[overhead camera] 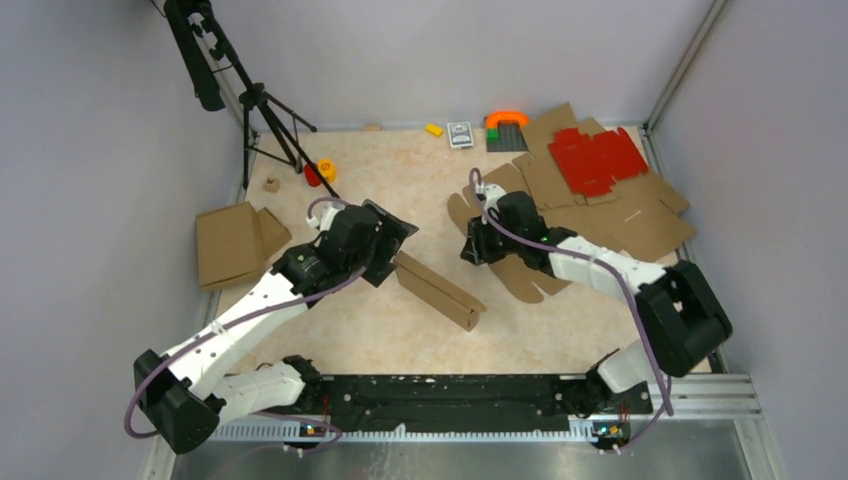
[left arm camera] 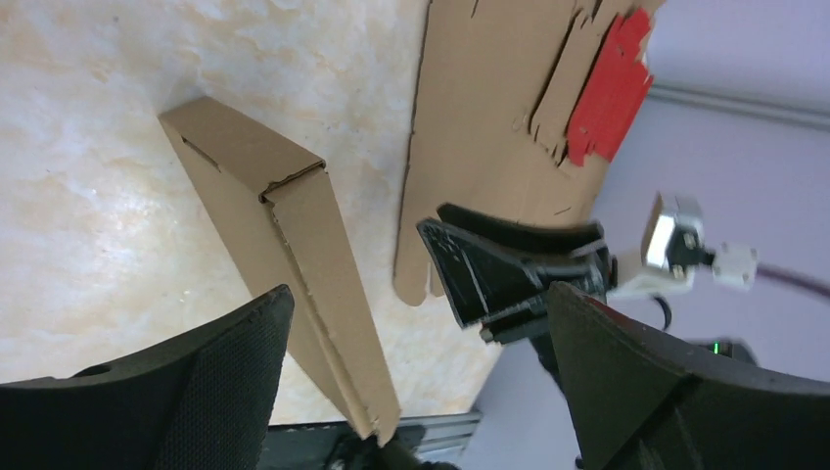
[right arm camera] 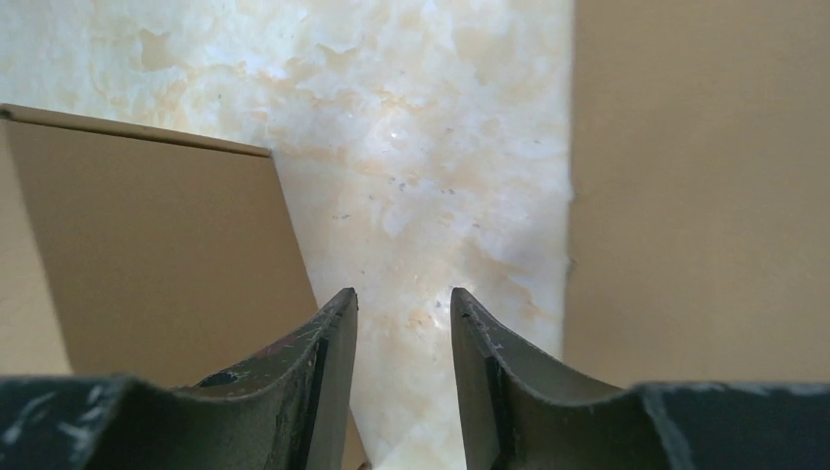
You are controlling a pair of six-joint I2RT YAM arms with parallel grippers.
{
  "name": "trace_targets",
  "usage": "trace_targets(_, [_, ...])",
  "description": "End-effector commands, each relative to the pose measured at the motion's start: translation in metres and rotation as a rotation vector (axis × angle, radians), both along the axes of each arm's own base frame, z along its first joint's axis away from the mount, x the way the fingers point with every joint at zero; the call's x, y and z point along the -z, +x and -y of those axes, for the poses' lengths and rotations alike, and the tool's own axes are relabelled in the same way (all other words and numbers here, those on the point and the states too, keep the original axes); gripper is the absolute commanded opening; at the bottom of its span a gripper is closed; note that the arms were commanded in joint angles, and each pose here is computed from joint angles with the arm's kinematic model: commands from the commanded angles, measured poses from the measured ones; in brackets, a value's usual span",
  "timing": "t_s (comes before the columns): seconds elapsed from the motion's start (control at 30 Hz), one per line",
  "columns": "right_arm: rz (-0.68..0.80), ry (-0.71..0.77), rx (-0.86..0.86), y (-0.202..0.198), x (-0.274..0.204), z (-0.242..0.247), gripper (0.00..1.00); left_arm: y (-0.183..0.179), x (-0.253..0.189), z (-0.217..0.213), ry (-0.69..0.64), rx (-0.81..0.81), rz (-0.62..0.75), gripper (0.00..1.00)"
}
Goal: Fold the paper box
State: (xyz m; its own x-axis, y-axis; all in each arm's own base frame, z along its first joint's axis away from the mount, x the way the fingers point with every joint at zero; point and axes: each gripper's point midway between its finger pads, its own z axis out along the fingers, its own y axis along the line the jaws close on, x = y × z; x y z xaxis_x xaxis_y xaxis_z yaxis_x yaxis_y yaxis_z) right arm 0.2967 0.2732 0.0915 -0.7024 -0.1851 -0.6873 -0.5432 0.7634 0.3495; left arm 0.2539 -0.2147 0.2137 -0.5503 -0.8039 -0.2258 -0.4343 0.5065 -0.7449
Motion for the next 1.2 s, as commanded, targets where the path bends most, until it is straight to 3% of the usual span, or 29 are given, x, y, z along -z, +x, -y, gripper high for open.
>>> trace_targets(0.0, [0.158,0.048,0.117,0.013,-0.048,0.026,0.41,0.01,0.001,0.0,-0.131,-0.159,-0.057,0.99])
trace_targets(0.17, [0.224,0.068,0.151,0.003,-0.07,0.042,0.45,0.003,0.036,-0.011,-0.004,-0.18,-0.259,0.99])
trace_targets(0.27, [0.239,0.078,0.154,-0.001,-0.078,0.046,0.47,0.003,0.049,-0.014,0.089,-0.11,-0.364,0.99])
trace_targets(0.47, [0.25,0.079,0.157,-0.006,-0.081,0.05,0.47,0.008,0.053,0.0,0.139,0.03,-0.446,0.97])
trace_targets(0.5, [0.253,0.082,0.157,-0.007,-0.083,0.05,0.47,0.006,0.056,0.004,0.126,0.051,-0.468,0.9])
trace_targets(0.57, [0.258,0.086,0.157,-0.007,-0.084,0.051,0.47,0.004,0.064,0.013,0.087,0.073,-0.499,0.67])
trace_targets(0.63, [0.259,0.087,0.157,-0.007,-0.086,0.051,0.47,0.004,0.069,0.024,0.051,0.107,-0.509,0.57])
trace_targets(0.73, [0.262,0.088,0.155,-0.009,-0.089,0.051,0.47,0.005,0.078,0.02,0.078,0.084,-0.526,0.58])
trace_targets(0.97, [0.27,0.1,0.148,-0.015,-0.092,0.054,0.47,0.006,0.089,0.008,0.094,0.001,-0.523,0.75])
trace_targets(1.17, [0.268,0.112,0.144,-0.019,-0.092,0.054,0.47,0.019,0.106,-0.006,0.209,-0.045,-0.532,0.72])
